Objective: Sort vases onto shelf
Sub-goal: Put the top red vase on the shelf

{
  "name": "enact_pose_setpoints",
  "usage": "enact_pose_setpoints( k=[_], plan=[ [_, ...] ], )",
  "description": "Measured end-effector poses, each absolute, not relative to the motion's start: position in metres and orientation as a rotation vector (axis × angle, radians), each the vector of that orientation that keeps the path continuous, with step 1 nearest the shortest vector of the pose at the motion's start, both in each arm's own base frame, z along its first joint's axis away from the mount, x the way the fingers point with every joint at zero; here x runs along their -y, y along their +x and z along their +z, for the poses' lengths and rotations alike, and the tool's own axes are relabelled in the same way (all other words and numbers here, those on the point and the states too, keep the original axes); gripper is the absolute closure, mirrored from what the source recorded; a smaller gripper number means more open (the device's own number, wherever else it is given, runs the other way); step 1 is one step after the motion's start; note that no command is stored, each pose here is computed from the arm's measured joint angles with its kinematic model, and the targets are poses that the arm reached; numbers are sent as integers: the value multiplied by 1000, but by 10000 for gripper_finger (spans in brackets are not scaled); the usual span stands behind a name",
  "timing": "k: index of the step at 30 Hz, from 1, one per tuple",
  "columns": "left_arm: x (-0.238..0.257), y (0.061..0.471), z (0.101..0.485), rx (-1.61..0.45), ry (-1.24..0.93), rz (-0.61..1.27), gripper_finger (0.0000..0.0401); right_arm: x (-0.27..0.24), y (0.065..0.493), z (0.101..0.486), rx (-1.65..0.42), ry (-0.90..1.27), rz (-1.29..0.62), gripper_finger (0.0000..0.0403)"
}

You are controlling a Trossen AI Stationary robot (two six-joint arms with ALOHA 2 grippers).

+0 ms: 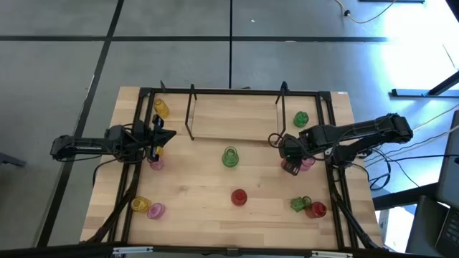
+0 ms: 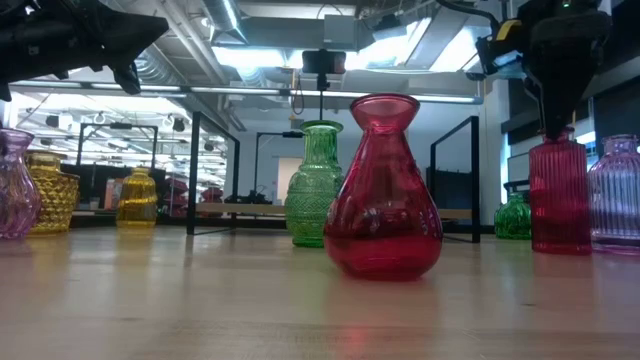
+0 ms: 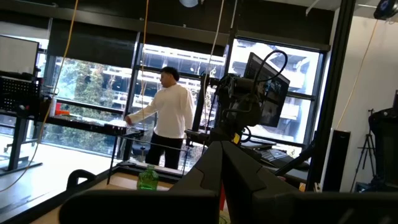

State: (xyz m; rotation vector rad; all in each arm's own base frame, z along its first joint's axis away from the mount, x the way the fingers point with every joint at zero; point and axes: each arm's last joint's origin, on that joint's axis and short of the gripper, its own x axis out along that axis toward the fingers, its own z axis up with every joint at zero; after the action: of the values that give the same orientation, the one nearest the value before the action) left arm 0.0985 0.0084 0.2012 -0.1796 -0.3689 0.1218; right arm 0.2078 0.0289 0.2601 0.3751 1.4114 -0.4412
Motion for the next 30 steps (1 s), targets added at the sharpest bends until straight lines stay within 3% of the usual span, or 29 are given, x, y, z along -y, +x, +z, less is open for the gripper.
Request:
enact_pose_setpoints(
  k=[10, 20, 30],
  plan=[
    [-8, 99, 201, 369, -180, 122, 400, -29, 208, 260, -1416, 378, -435, 277],
    [-8, 99, 201, 369, -180, 122, 400, -29, 210, 263, -1400, 357, -401, 281],
    [-8, 99, 201, 369, -179, 122, 400, -31, 221, 291, -1282, 341, -334, 282]
  ],
)
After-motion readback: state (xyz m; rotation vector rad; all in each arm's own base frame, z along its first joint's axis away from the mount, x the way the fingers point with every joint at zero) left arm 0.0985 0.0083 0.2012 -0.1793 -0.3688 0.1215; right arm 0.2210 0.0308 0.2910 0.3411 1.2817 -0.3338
